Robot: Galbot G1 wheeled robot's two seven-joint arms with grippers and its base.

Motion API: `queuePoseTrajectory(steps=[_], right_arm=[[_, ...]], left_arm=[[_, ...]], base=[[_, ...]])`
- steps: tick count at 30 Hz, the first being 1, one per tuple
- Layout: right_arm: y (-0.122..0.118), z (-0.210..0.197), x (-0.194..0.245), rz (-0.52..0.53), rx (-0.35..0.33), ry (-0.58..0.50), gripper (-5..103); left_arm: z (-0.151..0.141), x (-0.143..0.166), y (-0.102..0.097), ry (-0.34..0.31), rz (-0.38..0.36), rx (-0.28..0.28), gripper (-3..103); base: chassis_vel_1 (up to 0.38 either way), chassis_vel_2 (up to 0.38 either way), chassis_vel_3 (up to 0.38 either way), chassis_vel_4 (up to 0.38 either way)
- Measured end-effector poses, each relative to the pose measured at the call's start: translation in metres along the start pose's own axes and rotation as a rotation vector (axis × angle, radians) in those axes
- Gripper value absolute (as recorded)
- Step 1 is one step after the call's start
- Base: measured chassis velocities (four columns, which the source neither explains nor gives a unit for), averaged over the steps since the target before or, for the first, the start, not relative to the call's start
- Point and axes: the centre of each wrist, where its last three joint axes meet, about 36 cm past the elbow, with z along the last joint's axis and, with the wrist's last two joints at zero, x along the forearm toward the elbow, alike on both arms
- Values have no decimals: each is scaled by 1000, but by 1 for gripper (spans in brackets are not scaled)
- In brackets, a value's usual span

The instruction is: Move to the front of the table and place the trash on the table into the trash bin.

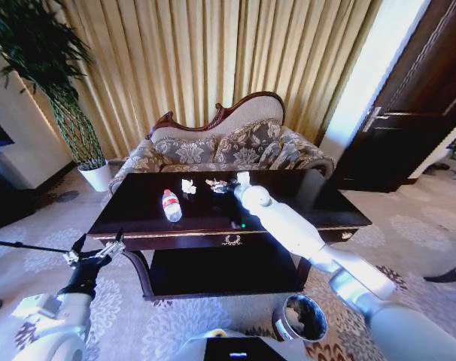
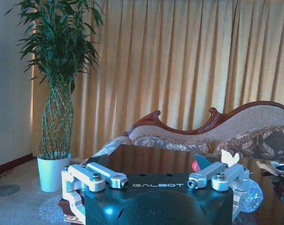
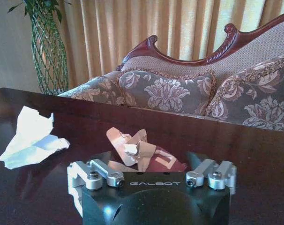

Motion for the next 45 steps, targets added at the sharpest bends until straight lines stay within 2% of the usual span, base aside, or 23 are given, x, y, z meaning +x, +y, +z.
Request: queuePoseTrajectory(steps=[2, 4, 6, 7, 10, 11, 13, 16, 20, 23, 25, 34, 40, 45], right_arm=[[1, 1, 0, 0, 1, 0, 81], [1, 2, 0, 1, 2, 2, 81], [1, 5, 0, 2, 2, 4, 70], [1, 5, 0, 2, 2, 4, 70], [-1, 9, 1, 6, -5, 6, 54], [-1, 9, 1, 6, -5, 6, 54], [-2, 10, 2, 7, -9, 4, 43], [-2, 11, 2, 7, -10, -1, 37], [-4, 12, 3, 12, -10, -10, 16], [-5, 11, 5, 16, -10, -15, 11], [-6, 8, 9, 26, -14, -29, 3], [-15, -13, 35, 59, -20, -111, 1], [-41, -24, 83, 118, -38, -204, 1], [-69, -11, 121, 174, -34, -248, 1]], left_arm=[[0, 0, 0, -1, 0, 1, 100], [0, 0, 0, -1, 0, 3, 100], [0, 0, -1, -2, 2, 4, 100], [0, 0, -1, -2, 2, 4, 100], [0, 0, -1, -3, 3, 4, 100], [0, 0, -1, -3, 3, 4, 100], [0, -1, -1, -4, 4, 4, 100], [0, -1, -1, -5, 5, 4, 100], [0, -2, -1, -8, 7, 5, 100], [0, -2, -2, -8, 7, 5, 100], [0, -2, -2, -8, 7, 6, 100], [-1, -3, -2, -18, 10, 6, 100], [-4, -7, -2, -38, 10, 10, 100], [-5, -8, -1, -53, 5, 15, 100]], base=[[0, 0, 0, 0], [0, 0, 0, 0], [0, 0, 0, 0], [0, 0, 0, 0], [0, 0, 0, 0], [0, 0, 0, 0], [0, 0, 0, 0], [0, 0, 0, 0], [0, 0, 0, 0], [0, 0, 0, 0], [0, 0, 0, 0], [0, 0, 0, 0], [0, 0, 0, 0], [0, 0, 0, 0]])
